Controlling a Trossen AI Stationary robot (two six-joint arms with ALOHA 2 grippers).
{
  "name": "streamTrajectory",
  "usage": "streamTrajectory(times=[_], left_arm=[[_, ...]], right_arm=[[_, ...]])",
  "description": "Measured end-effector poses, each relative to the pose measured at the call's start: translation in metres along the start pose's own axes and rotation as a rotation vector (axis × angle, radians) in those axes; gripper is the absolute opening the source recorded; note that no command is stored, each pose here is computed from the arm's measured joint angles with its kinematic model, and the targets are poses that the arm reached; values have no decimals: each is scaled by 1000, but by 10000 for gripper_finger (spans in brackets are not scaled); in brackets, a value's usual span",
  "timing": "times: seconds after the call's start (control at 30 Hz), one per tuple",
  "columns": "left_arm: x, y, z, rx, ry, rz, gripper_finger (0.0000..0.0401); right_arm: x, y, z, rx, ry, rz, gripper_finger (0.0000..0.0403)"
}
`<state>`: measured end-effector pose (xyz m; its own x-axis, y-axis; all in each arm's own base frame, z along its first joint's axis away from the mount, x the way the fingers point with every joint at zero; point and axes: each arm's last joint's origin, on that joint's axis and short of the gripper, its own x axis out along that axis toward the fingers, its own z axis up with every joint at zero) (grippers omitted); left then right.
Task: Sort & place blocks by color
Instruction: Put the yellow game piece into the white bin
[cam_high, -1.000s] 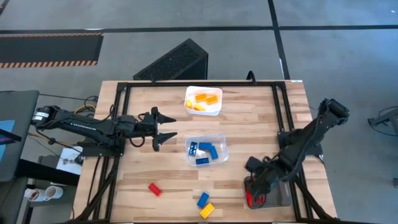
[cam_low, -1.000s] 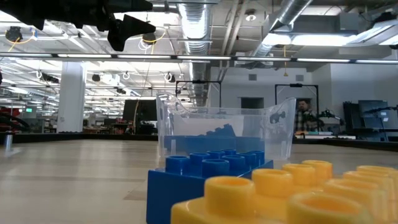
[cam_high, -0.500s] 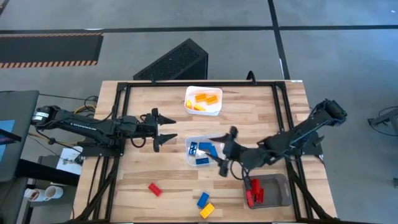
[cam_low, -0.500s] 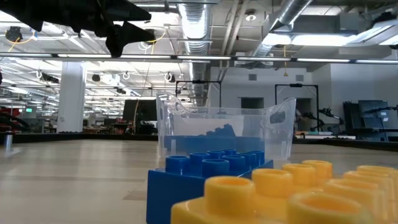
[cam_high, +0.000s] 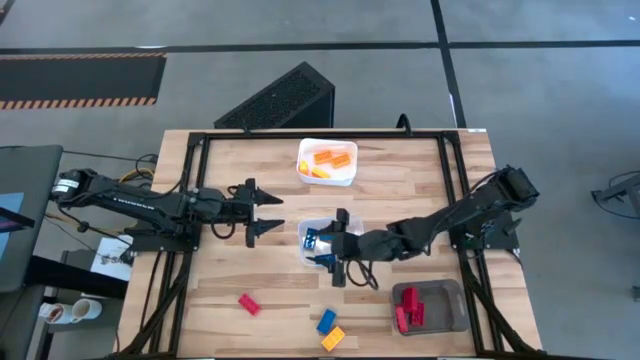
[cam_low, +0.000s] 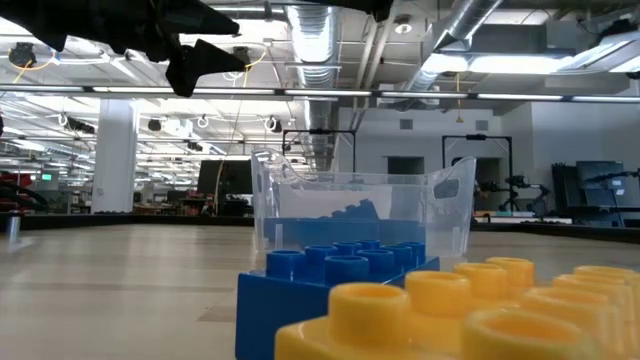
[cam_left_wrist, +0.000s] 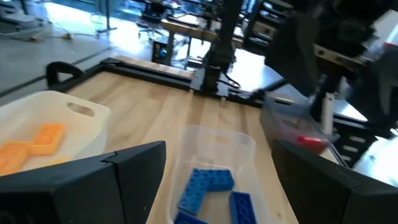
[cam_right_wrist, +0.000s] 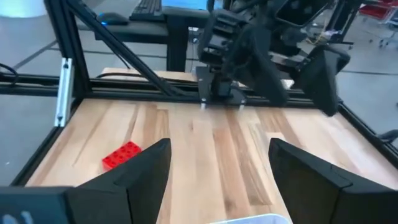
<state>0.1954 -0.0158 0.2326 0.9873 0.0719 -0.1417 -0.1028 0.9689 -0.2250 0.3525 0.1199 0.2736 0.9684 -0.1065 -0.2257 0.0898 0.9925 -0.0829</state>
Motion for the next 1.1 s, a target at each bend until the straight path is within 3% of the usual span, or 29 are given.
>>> streamTrajectory(times=[1.1], left_arm=[[-1, -4, -1, 9, 9, -41, 279]], right_arm=[[2, -5, 1, 58, -3, 1, 290]])
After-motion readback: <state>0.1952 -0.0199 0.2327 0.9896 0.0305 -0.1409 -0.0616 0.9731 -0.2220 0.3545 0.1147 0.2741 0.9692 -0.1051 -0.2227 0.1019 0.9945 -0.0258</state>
